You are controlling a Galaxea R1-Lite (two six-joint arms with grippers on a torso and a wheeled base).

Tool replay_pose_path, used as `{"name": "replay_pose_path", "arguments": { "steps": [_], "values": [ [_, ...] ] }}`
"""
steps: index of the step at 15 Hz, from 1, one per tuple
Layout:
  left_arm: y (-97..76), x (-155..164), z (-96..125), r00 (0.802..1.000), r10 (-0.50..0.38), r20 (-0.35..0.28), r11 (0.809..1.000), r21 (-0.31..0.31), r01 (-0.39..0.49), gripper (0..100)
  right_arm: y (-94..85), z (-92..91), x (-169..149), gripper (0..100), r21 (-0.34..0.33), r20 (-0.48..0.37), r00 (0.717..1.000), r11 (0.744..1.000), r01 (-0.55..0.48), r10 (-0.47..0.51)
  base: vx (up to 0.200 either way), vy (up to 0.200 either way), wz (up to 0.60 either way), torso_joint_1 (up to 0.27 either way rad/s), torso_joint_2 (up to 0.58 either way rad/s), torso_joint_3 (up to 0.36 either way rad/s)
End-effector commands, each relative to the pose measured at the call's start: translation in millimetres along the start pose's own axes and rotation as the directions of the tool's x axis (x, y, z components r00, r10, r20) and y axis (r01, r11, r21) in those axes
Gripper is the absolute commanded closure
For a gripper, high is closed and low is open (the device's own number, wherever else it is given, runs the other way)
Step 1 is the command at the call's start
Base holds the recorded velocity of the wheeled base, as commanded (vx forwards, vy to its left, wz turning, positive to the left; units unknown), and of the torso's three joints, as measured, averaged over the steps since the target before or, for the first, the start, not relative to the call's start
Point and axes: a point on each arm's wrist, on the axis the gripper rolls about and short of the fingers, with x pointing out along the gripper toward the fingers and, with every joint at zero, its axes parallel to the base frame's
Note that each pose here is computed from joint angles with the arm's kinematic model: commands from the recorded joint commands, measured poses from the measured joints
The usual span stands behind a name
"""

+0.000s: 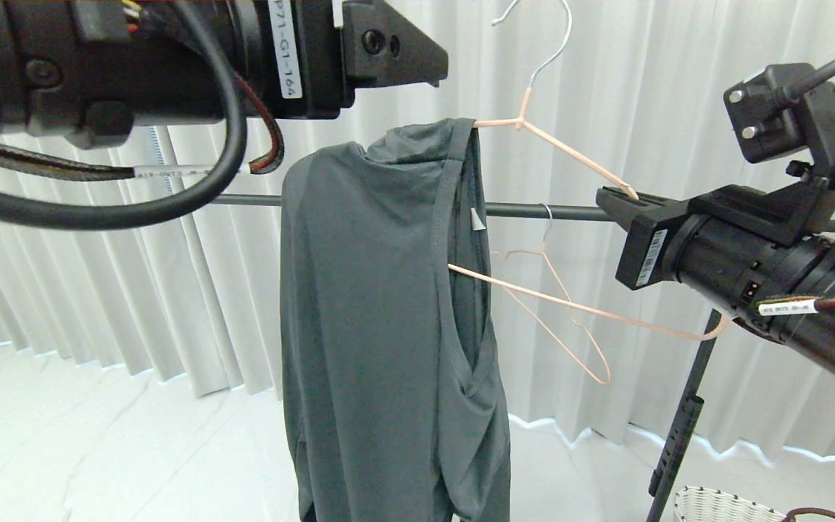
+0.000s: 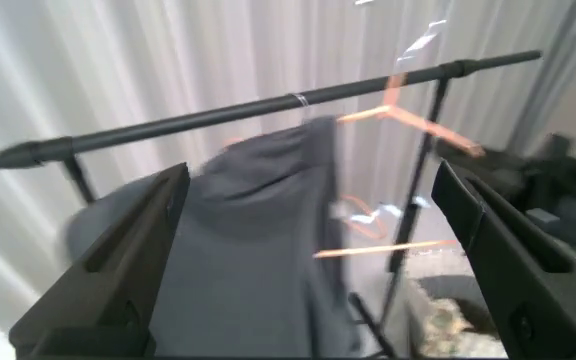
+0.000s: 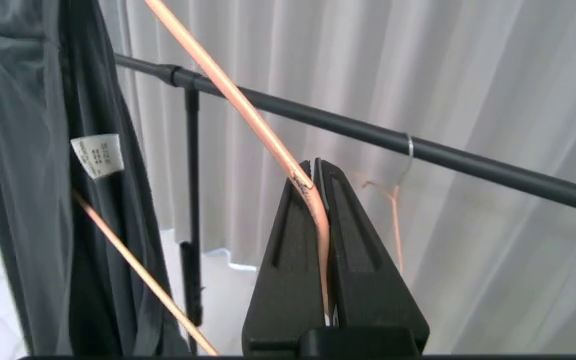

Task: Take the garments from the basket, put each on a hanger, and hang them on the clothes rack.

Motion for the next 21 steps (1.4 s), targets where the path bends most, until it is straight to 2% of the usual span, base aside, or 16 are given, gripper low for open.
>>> {"name": "replay_pose_path", "arguments": {
  "steps": [1, 5, 6, 8, 11, 14, 16, 19, 21],
  "values": [
    [12.0, -9.4, -1.4, 1.0, 0.012, 0.003, 1.0, 0.022, -0.012, 0, -5.5, -2.9, -7.9, 100, -0.015, -0.007, 1.0, 1.0, 0.009, -0.009, 0.0, 0.0, 0.0, 0.0, 0.0, 0.0],
    [38.1, -24.0, -18.8, 0.998, -0.052, -0.041, 0.994, 0.095, 0.056, 0, -11.5, -3.3, -23.5, 100, -0.034, -0.004, 1.0, 0.999, 0.005, -0.005, 0.0, 0.0, 0.0, 0.0, 0.0, 0.0],
    [48.8, -27.1, -29.7, 0.995, -0.075, -0.073, 0.99, 0.117, 0.083, 0, -14.3, -2.9, -30.8, 100, -0.046, 0.002, 1.0, 0.999, -0.021, 0.021, 0.0, 0.0, 0.0, 0.0, 0.0, 0.0],
    [56.1, -29.0, -42.8, 0.988, -0.102, -0.112, 0.984, 0.132, 0.117, 0, -22.3, -1.0, -40.6, 100, -0.089, 0.017, 0.999, 0.995, -0.047, 0.048, 0.0, 0.0, 0.0, 0.0, 0.0, 0.0],
    [54.7, -27.5, -56.3, 0.973, -0.173, -0.156, 0.968, 0.154, 0.197, 0, -29.8, 2.2, -59.4, 100, -0.118, 0.044, 0.994, 0.989, -0.091, 0.096, 0.0, 0.0, 0.0, 0.0, 0.0, 0.0],
    [47.3, -25.8, -68.6, 0.935, -0.297, -0.194, 0.929, 0.168, 0.331, 0, -34.3, 0.2, -78.6, 100, -0.141, 0.054, 0.99, 0.983, -0.121, 0.129, 0.0, 0.0, 0.0, 0.0, 0.0, 0.0],
    [40.8, -23.7, -68.7, 0.923, -0.329, -0.198, 0.914, 0.178, 0.364, 0, -35.0, -3.1, -88.3, 100, -0.148, 0.052, 0.988, 0.979, -0.137, 0.146, 0.0, 0.0, 0.0, 0.0, 0.0, 0.0],
    [24.6, -26.8, -68.7, 0.894, -0.402, -0.2, 0.879, 0.189, 0.438, 0, -32.0, -7.0, -105.7, 100, -0.149, 0.024, 0.979, 0.969, -0.199, 0.204, 0.0, 0.0, 0.0, 0.0, 0.0, 0.0],
    [18.8, -26.4, -72.3, 0.879, -0.426, -0.214, 0.865, 0.187, 0.465, 0, -28.5, -7.0, -108.3, 100, -0.147, 0.023, 0.972, 0.963, -0.227, 0.233, 0.0, 0.0, 0.0, 0.0, 0.0, 0.0]
  ]
}}
